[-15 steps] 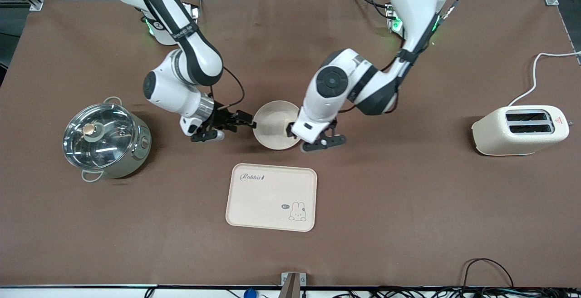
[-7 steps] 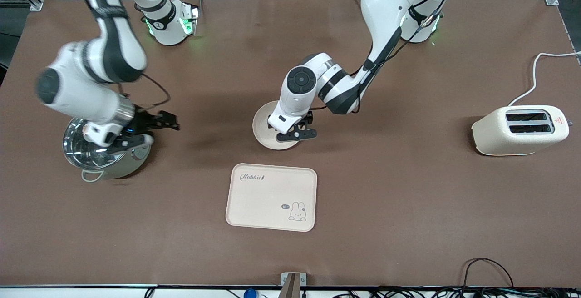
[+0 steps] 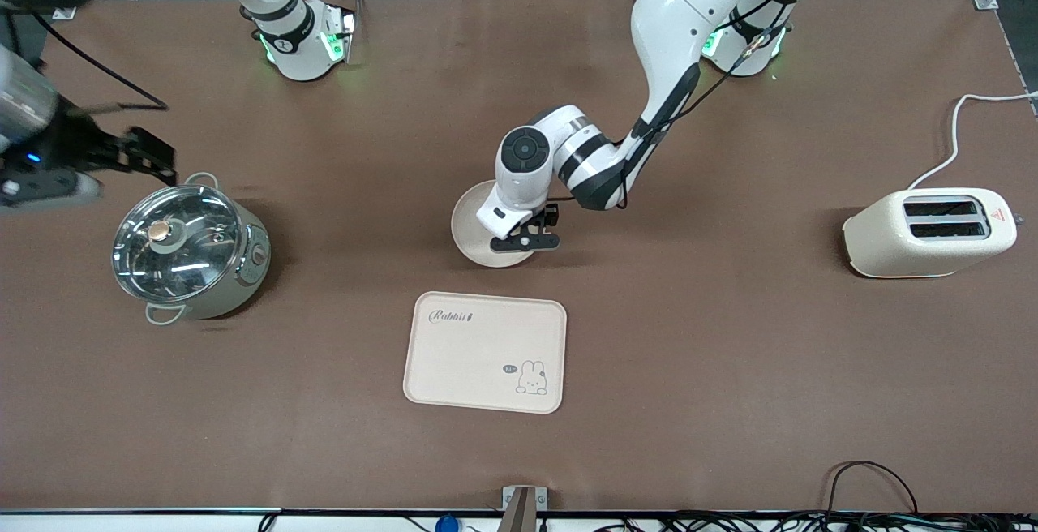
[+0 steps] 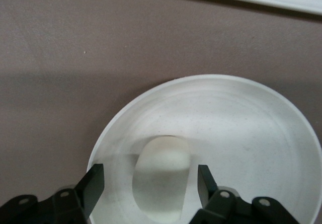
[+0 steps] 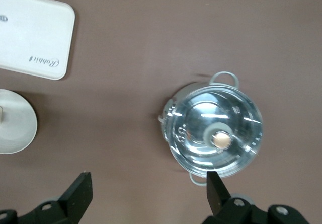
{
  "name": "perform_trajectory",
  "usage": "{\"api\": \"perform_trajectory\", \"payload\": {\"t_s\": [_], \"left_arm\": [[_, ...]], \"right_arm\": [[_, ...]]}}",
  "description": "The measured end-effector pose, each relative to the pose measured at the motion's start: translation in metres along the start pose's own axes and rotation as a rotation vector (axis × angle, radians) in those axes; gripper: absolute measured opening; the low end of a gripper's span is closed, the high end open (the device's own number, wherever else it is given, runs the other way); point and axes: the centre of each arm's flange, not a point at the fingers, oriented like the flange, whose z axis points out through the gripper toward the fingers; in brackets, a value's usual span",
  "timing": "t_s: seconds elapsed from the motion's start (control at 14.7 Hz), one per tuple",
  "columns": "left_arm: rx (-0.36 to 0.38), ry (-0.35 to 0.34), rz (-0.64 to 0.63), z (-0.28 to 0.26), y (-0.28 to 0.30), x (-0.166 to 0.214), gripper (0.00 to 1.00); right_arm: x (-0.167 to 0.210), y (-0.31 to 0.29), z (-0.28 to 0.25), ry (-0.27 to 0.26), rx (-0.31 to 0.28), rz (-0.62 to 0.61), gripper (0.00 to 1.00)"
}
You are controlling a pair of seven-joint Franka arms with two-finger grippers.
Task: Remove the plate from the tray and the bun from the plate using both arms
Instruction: 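Lift the bun out of the plate and carry it toward the toaster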
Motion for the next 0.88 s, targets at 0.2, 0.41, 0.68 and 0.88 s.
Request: {"api": "perform_trajectory", "payload": {"t_s": [0.2,0.41,0.68,0.88], "left_arm": [[0.004,-0.005,0.0,0.005,-0.001,-0.001,0.75],[0.007,-0.008,-0.001,0.008,-0.001,-0.001,0.61],[0.004,-0.008,-0.002,0.011,-0.001,-0.001,0.37],[-0.014,0.001,-0.03,0.004,0.007,-0.003,0.27]], "right_arm": [[-0.012,0.032,-0.032,0.056,0.0,0.05,1.0],[-0.022,0.04,-0.048,0.068,0.006,0.062,1.0],[-0.032,0.028,-0.058,0.043,0.024,0.037,1.0],[-0.043,0.018,-0.073,0.066,0.016,0.022,1.0]]}}
